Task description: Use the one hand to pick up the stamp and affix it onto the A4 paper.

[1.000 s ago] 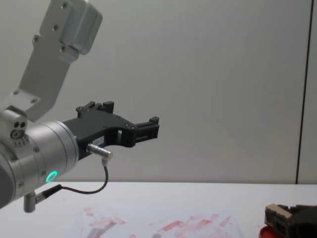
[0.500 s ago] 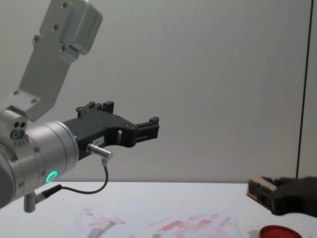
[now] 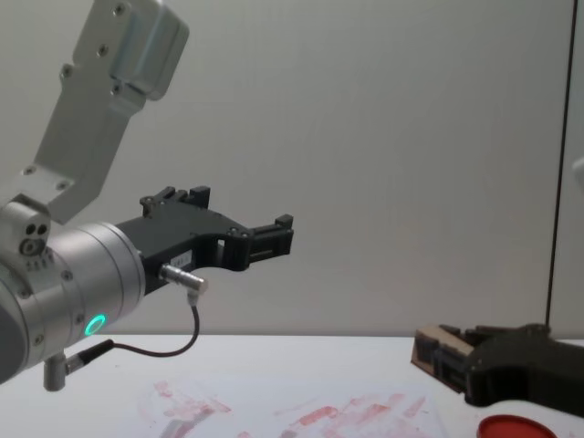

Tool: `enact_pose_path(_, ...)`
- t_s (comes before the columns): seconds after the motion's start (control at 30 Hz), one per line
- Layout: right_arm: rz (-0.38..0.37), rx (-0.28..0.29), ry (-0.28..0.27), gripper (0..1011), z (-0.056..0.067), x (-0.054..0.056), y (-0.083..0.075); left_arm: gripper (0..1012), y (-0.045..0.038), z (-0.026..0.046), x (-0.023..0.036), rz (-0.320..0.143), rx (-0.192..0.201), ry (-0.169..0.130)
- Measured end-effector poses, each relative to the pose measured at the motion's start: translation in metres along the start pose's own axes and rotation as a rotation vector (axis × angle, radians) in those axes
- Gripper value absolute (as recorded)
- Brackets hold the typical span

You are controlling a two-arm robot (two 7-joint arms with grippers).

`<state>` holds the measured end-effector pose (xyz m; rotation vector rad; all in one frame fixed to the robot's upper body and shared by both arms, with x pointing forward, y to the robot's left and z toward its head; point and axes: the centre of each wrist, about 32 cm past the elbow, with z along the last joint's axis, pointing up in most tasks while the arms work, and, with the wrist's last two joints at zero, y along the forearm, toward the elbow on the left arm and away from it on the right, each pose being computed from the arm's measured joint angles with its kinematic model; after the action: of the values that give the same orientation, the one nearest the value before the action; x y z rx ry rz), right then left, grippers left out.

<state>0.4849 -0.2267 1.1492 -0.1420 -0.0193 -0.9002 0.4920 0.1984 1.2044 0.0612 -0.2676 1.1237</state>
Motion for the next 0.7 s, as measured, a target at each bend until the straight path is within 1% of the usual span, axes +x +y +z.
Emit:
enact_pose_path(0.23, 0.029, -0.02, -0.001, 218, -0.005, -0.008, -0.003, 1002, 0.0, 0.0, 0.0, 0.0, 0.0, 0.0)
enact_pose_path(0.57, 0.044, -0.055, -0.004, 218, -0.014, -0.013, -0.007, 1003, 0.0, 0.0, 0.0, 0.0, 0.0, 0.0)
enact_pose_path(0.7, 0.048, -0.074, -0.004, 218, -0.019, -0.015, -0.008, 1003, 0.0, 0.0, 0.0, 0.0, 0.0, 0.0)
